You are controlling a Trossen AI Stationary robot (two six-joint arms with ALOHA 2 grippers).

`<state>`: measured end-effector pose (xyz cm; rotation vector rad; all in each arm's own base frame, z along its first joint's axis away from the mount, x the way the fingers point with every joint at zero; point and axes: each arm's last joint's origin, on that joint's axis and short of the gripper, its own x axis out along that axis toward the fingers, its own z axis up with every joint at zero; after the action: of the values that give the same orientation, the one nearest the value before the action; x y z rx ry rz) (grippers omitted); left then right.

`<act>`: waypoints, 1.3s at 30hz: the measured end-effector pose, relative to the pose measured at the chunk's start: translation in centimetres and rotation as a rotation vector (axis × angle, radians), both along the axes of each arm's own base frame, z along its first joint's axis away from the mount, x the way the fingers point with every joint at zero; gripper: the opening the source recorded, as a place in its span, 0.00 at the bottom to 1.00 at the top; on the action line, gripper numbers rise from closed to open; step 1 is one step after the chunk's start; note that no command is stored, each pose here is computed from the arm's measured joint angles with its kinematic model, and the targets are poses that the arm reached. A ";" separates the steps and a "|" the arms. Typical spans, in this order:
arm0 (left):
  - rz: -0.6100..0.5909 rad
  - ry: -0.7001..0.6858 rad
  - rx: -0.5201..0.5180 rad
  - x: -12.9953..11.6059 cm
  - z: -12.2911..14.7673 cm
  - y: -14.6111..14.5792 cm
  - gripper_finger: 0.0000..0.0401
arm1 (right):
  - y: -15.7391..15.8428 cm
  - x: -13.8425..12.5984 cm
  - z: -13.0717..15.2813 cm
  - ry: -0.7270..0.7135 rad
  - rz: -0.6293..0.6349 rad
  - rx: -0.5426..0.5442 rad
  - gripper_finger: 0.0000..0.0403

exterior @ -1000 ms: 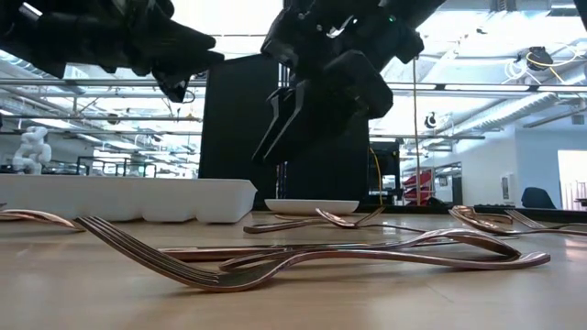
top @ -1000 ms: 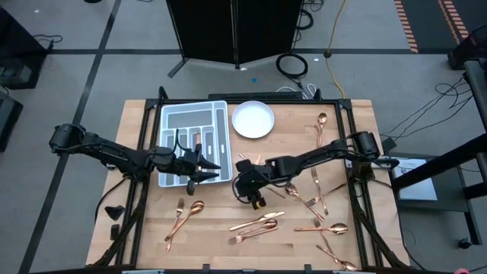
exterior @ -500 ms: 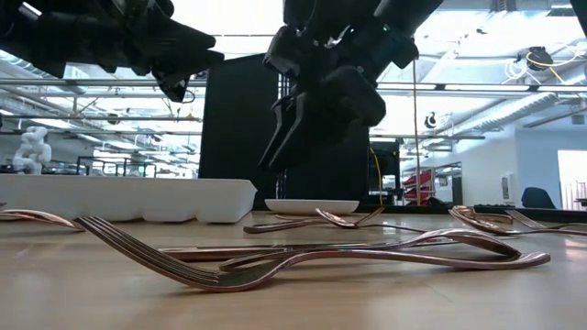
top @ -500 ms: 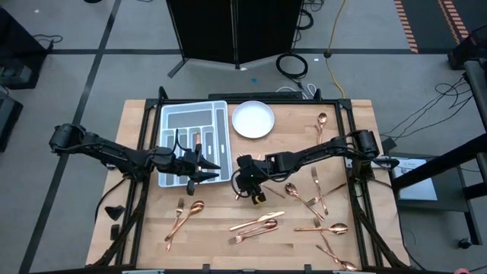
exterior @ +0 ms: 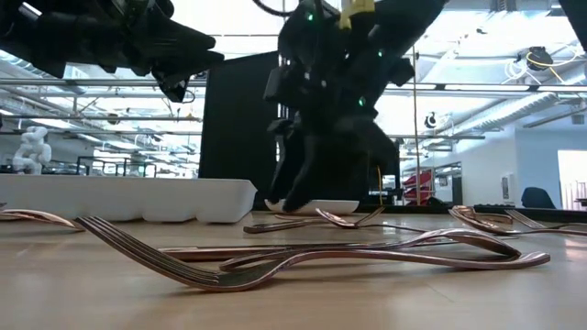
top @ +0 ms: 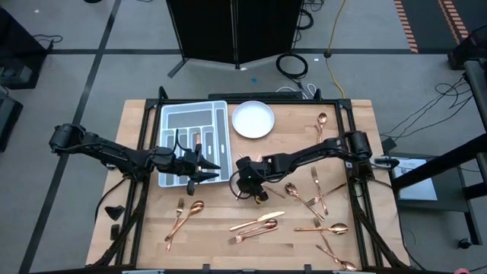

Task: Sort silverware
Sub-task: Put the knife on the utensil tray

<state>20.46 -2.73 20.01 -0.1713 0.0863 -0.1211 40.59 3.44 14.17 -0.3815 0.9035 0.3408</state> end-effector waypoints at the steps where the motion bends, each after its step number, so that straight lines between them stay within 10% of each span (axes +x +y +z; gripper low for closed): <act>1: 0.000 0.000 0.000 0.0 0.0 0.0 0.30 | 0.0 0.1 -0.2 -0.005 0.001 0.000 0.45; 20: 0.000 0.005 0.002 0.0 0.0 0.0 0.30 | -1.0 0.5 -1.9 0.033 -0.035 0.015 0.44; 39: 0.000 0.006 0.001 0.0 0.0 0.0 0.30 | -0.5 0.8 -1.8 0.011 -0.053 0.168 0.19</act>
<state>20.46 -2.73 19.97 -0.1709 0.0918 -0.1202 41.38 2.89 12.34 -0.2011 0.8868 0.3671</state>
